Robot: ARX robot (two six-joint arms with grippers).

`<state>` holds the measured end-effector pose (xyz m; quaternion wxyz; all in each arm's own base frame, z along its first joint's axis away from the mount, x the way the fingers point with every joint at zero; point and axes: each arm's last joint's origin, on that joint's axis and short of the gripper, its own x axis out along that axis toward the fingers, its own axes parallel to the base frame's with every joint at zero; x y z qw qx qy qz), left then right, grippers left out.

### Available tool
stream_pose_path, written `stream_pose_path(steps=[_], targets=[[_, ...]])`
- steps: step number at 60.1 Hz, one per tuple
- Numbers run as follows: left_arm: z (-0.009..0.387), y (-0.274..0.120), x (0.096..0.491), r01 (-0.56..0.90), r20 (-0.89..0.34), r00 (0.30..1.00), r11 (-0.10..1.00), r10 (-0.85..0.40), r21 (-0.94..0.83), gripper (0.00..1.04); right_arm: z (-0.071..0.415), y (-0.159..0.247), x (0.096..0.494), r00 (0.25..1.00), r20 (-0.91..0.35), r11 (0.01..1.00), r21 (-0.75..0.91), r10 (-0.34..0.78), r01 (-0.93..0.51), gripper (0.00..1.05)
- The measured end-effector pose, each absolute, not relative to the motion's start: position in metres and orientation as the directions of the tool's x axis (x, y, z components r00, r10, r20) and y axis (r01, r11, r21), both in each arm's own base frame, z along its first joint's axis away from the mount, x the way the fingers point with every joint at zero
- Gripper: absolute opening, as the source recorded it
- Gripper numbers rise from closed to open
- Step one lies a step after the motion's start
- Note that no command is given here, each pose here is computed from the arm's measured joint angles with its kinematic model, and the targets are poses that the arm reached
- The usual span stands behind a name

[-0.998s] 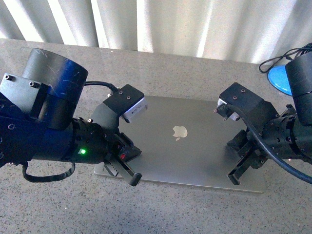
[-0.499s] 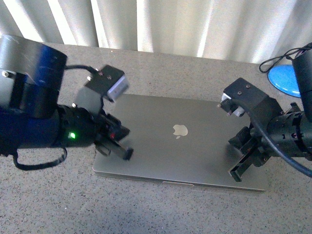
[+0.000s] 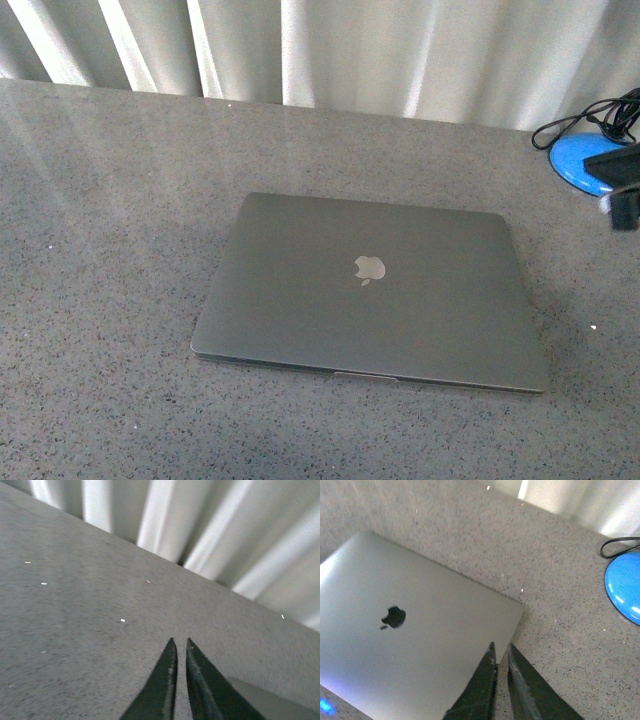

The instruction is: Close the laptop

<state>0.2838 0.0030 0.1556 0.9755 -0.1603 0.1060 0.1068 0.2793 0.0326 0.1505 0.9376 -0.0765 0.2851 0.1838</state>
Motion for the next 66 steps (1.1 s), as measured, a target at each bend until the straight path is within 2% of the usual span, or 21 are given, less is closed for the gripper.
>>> stream_pose_path(steps=[7, 22, 27, 28, 29, 34, 36, 38, 41, 44, 52, 56, 66], targets=[[0.167, 0.010, 0.273, -0.302, -0.206, 0.949, 0.882, 0.241, -0.362, 0.35, 0.170, 0.024, 0.270, 0.799, -0.525, 0.944, 0.025, 0.293, -0.329, 0.27], [0.166, 0.009, 0.272, -0.301, -0.210, 0.949, 0.869, 0.234, -0.393, 0.80, 0.172, 0.022, 0.268, 0.803, -0.520, 0.951, 0.059, 0.290, -0.305, 0.71], [0.166, 0.009, 0.272, -0.303, -0.210, 0.949, 0.867, 0.236, -0.396, 0.99, 0.172, 0.022, 0.268, 0.804, -0.519, 0.951, 0.062, 0.290, -0.303, 0.91], [0.166, 0.009, 0.272, -0.303, -0.210, 0.949, 0.867, 0.236, -0.396, 1.00, 0.172, 0.022, 0.268, 0.804, -0.519, 0.951, 0.062, 0.290, -0.303, 0.94], [0.166, 0.009, 0.272, -0.303, -0.210, 0.949, 0.867, 0.236, -0.396, 0.99, 0.172, 0.022, 0.268, 0.804, -0.519, 0.951, 0.063, 0.290, -0.303, 0.97], [0.166, 0.009, 0.272, -0.298, -0.209, 0.950, 0.867, 0.231, -0.399, 0.98, 0.172, 0.022, 0.268, 0.804, -0.519, 0.951, 0.064, 0.290, -0.302, 0.94], [0.164, 0.007, 0.272, -0.233, -0.186, 0.967, 0.898, 0.174, -0.372, 0.94, 0.172, 0.023, 0.268, 0.807, -0.516, 0.952, 0.062, 0.287, -0.299, 0.94], [0.163, 0.005, 0.269, -0.154, -0.129, 0.985, 0.925, 0.115, -0.347, 0.89, 0.165, 0.024, 0.269, 0.853, -0.471, 0.970, 0.026, 0.224, -0.240, 0.90], [0.161, 0.002, 0.261, -0.048, -0.064, 0.997, 0.965, 0.032, -0.259, 0.80, 0.155, 0.022, 0.265, 0.932, -0.347, 0.992, -0.032, 0.104, -0.123, 0.82], [0.160, 0.000, 0.251, -0.004, -0.030, 1.000, 0.987, -0.001, -0.160, 0.71, 0.145, 0.019, 0.252, 0.968, -0.248, 0.998, -0.048, 0.034, -0.047, 0.73], [0.161, 0.000, 0.229, -0.001, -0.012, 1.000, 0.998, 0.000, -0.056, 0.48, 0.161, 0.014, 0.228, 1.000, -0.021, 1.000, -0.029, 0.011, -0.012, 0.50], [0.163, 0.000, 0.219, 0.001, -0.004, 1.000, 0.999, -0.001, -0.038, 0.37, 0.166, 0.011, 0.217, 1.000, 0.007, 1.000, -0.024, 0.010, -0.009, 0.37], [0.161, 0.000, 0.197, -0.004, -0.019, 1.000, 1.000, 0.003, -0.018, 0.07, 0.160, 0.001, 0.196, 1.000, -0.023, 1.000, -0.020, 0.006, -0.007, 0.09]])
